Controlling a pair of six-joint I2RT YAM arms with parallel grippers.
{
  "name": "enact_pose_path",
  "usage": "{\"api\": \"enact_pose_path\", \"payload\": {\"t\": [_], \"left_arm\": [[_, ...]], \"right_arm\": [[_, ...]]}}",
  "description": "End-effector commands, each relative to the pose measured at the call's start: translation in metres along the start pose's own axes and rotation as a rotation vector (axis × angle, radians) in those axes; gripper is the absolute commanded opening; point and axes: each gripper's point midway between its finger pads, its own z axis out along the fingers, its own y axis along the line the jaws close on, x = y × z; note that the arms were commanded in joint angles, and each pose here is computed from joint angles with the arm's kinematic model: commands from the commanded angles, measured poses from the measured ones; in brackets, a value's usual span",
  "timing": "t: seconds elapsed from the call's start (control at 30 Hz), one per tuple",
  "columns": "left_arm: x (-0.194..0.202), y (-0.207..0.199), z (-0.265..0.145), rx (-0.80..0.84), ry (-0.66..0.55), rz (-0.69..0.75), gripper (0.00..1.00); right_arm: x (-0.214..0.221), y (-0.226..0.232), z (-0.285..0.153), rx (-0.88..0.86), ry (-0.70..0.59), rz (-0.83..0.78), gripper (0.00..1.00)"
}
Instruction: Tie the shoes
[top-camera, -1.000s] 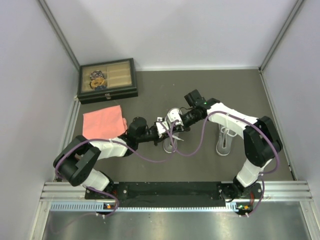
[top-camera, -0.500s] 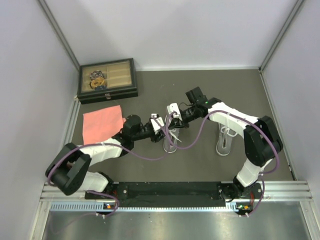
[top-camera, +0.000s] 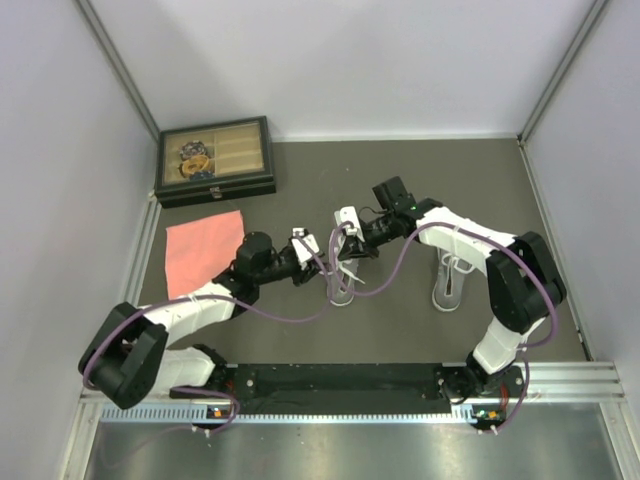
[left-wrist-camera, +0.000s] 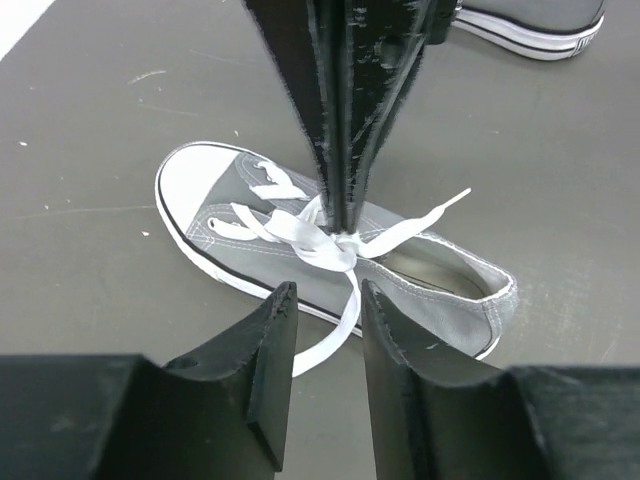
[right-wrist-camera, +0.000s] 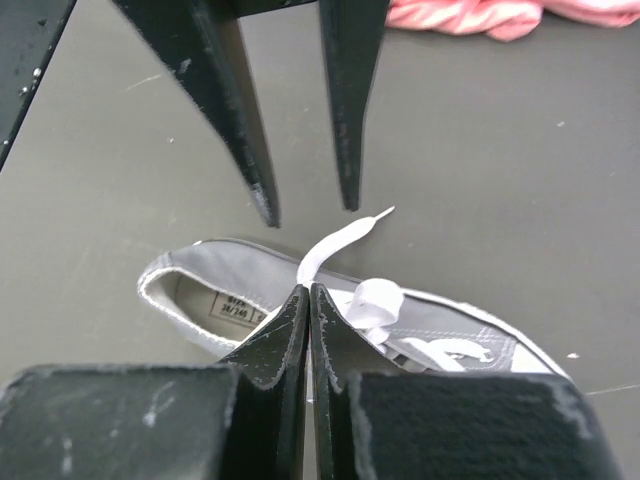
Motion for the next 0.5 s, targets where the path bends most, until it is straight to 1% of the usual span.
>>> {"api": "enact_pose_path", "payload": {"t": [0.0, 0.07, 0.13, 0.47], "left_arm": [[-0.023, 0.01, 0.01, 0.005, -0.062, 0.0, 0.37], [-0.026, 0.018, 0.014, -0.027, -0.069, -0.036, 0.41], [-0.027, 0.024, 0.018, -0.03, -0.077, -0.06, 0.43], [-0.028, 0.024, 0.031, 0.022, -0.091, -0.086, 0.45]], "right_arm": [[0.002, -0.001, 0.0, 0.005, -0.019, 0.012, 0.0], [0.005, 0.0, 0.001, 0.007, -0.015, 0.016, 0.0], [0.006, -0.001, 0.001, 0.013, -0.015, 0.019, 0.0], [0.007, -0.001, 0.0, 0.023, -0.015, 0.026, 0.0]]}}
